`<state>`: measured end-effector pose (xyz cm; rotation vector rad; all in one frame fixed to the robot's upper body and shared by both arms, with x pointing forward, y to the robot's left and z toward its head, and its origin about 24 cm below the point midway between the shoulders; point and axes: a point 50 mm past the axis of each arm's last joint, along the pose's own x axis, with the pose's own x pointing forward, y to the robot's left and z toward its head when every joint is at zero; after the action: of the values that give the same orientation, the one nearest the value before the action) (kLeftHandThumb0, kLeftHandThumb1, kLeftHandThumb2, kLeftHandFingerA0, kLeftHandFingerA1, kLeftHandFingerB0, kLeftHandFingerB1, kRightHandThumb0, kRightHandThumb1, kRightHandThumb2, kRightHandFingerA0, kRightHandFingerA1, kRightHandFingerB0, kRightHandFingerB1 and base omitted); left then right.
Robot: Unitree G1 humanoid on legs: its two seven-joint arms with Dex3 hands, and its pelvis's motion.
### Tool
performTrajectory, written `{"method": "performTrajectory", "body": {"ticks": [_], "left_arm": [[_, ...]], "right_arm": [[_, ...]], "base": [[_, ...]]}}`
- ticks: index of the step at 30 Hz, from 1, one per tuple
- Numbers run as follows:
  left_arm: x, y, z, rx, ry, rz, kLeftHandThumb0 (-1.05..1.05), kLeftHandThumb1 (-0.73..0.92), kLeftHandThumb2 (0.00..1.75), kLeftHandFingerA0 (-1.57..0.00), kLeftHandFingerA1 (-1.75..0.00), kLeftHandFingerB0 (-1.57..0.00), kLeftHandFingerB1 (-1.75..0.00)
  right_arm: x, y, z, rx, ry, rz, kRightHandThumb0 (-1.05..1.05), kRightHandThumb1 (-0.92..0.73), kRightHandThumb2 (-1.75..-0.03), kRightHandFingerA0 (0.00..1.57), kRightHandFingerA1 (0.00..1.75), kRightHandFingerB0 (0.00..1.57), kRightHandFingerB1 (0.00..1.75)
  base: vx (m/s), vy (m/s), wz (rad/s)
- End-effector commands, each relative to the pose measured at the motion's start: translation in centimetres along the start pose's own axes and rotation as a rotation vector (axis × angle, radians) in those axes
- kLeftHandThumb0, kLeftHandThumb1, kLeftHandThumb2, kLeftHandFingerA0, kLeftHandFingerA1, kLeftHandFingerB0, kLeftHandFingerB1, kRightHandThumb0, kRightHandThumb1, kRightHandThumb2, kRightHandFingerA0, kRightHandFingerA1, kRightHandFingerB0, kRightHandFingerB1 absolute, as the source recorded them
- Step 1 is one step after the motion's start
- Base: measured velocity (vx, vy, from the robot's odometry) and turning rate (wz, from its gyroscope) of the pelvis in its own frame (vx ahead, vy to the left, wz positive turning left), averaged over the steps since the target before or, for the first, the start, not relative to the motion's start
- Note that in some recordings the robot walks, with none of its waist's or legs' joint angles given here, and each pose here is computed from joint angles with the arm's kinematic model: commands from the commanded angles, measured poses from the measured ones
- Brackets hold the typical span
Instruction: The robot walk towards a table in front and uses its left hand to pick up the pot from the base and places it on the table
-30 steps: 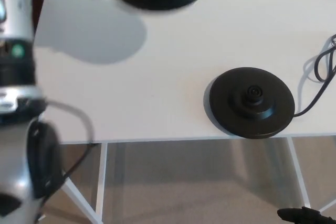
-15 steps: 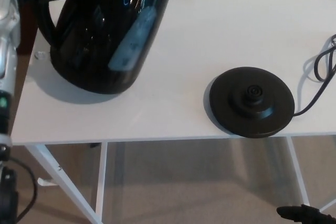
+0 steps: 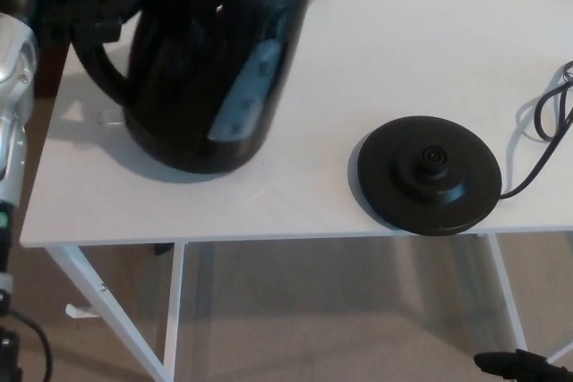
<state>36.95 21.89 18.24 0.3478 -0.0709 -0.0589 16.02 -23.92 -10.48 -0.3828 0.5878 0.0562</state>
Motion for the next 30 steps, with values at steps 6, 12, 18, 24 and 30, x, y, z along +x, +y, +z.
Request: {"method": "performTrajectory", "body": {"ticks": [6,12,18,24,30], "left_arm": [[-0.7,-0.4,-0.2,0.220,0.177,-0.503,-0.64,0.39,0.75,0.00,-0.03,0.00,0.00],[-1.0,-0.7,-0.3,0.329,0.169,-0.578,-0.72,0.47,0.56,0.00,0.00,0.00,0.00],[-0.9,-0.4,0.3,0.296,0.187,-0.622,-0.76,0.49,0.56,0.00,0.00,0.00,0.00],[-1.6,1.5,1.7,0.036,0.160,-0.664,-0.89,0.52,0.57,0.00,0.00,0.00,0.00],[-3.5,4.4,5.3,-0.079,-0.003,-0.674,-0.85,0.55,0.57,0.00,0.00,0.00,0.00]], "right_arm": [[-0.1,-1.0,-0.3,-0.009,0.010,-0.021,-0.22,-0.65,-0.59,0.77,0.50,0.59,0.45],[-0.2,-0.8,-0.4,-0.005,0.021,-0.022,-0.22,-0.64,-0.58,0.78,0.51,0.60,0.45],[0.0,-1.0,-0.3,-0.007,0.020,-0.018,-0.22,-0.63,-0.58,0.77,0.51,0.59,0.45],[-0.1,-1.0,-0.3,-0.029,0.016,-0.008,-0.21,-0.62,-0.58,0.77,0.51,0.59,0.45],[0.0,-1.4,-0.3,-0.039,0.024,-0.003,-0.23,-0.61,-0.58,0.77,0.50,0.58,0.44]], "base": [[0.00,0.000,0.00],[0.00,0.000,0.00],[0.00,0.000,0.00],[0.00,0.000,0.00],[0.00,0.000,0.00]]}}
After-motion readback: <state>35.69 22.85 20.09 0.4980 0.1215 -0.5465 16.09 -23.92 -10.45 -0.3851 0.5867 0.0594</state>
